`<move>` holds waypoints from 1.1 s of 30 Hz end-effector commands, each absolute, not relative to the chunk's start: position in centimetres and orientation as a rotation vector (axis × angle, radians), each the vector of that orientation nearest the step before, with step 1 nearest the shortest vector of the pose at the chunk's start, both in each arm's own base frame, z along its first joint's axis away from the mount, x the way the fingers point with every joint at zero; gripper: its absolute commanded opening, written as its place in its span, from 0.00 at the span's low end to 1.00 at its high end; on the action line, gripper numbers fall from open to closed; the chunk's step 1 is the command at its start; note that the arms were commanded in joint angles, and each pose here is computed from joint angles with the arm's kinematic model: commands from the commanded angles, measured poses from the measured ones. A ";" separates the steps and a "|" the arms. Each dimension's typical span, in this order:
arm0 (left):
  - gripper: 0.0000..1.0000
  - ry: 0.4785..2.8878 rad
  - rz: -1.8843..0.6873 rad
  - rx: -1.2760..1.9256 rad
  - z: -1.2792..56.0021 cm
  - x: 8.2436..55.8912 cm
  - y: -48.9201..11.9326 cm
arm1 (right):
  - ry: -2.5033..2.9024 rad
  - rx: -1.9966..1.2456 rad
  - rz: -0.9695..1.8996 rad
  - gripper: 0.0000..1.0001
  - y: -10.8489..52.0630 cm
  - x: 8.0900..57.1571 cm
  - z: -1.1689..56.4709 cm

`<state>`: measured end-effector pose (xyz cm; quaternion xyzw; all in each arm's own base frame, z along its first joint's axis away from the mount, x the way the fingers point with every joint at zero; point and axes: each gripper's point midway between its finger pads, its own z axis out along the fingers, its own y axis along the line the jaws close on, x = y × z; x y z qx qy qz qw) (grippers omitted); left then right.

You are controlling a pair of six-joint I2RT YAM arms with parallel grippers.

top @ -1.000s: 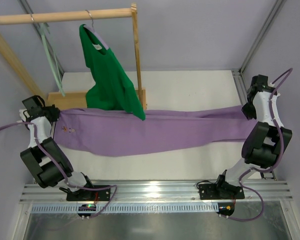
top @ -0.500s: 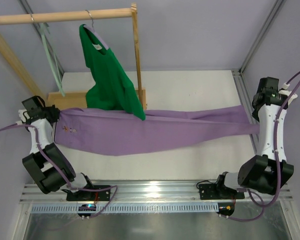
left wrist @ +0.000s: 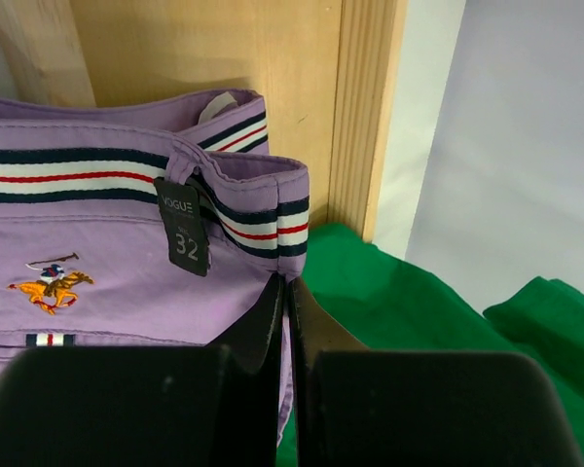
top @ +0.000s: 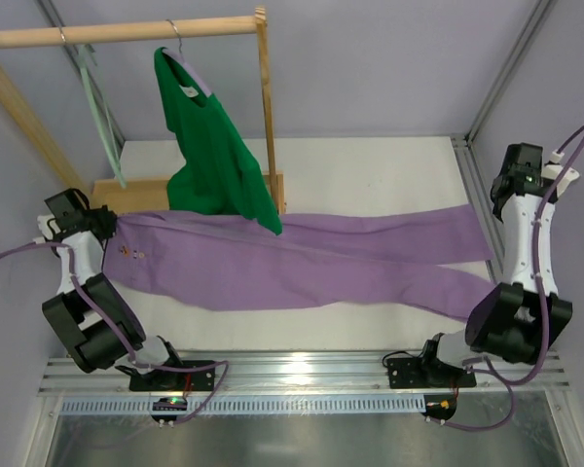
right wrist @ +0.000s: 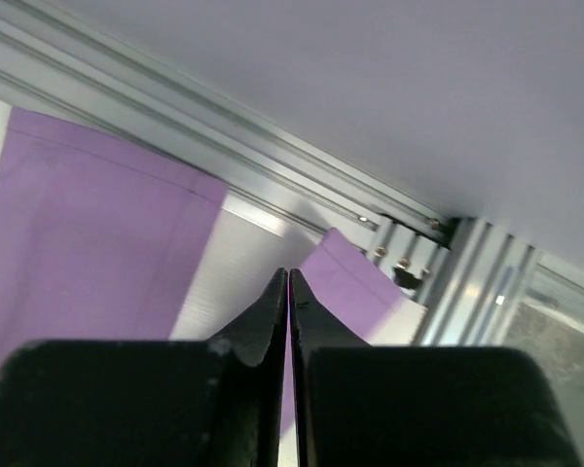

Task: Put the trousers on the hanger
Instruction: Fold the trousers

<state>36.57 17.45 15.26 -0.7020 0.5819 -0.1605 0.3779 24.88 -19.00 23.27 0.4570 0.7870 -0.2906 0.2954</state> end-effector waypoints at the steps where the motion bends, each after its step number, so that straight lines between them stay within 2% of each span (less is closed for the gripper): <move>1: 0.01 1.405 -0.412 -1.766 16.0 37.9 19.1 | 2.134 1.168 -0.649 0.04 -19.5 31.2 19.5; 4: 0.00 1.402 -0.439 -1.747 15.9 38.5 19.0 | 2.264 1.101 -0.536 0.04 -17.7 35.6 15.3; 6: 0.01 1.413 -0.449 -1.731 15.9 38.9 18.8 | 2.350 1.027 -0.502 0.04 -15.5 36.7 14.0; 8: 0.00 1.414 -0.434 -1.736 15.6 38.8 19.0 | 2.418 1.055 -0.467 0.04 -14.0 36.0 12.0; 9: 0.01 1.408 -0.433 -1.733 15.7 38.9 19.1 | 2.475 1.094 -0.429 0.07 -13.0 34.7 10.5; 10: 0.01 1.405 -0.429 -1.735 15.7 38.9 19.2 | 2.482 1.137 -0.436 0.13 -12.7 34.0 9.8; 11: 0.01 1.404 -0.427 -1.735 15.7 38.9 19.3 | 2.467 1.215 -0.446 0.24 -12.6 33.4 9.2; 12: 0.01 1.409 -0.429 -1.738 15.5 39.0 19.3 | 2.487 1.260 -0.459 0.26 -12.5 32.4 8.6; 14: 0.01 1.415 -0.437 -1.734 15.4 39.2 19.1 | 2.476 1.415 -0.416 0.27 -12.4 31.1 7.4; 17: 0.00 1.431 -0.434 -1.749 14.6 39.3 19.2 | 2.455 1.588 -0.553 0.27 -13.4 28.0 6.9; 28: 0.01 1.458 -0.450 -1.748 14.2 39.6 18.5 | 2.344 1.754 -0.577 0.35 -16.4 25.4 4.2; 33: 0.01 1.468 -0.440 -1.757 13.8 39.4 18.1 | 2.346 1.760 -0.541 0.40 -16.8 26.5 2.5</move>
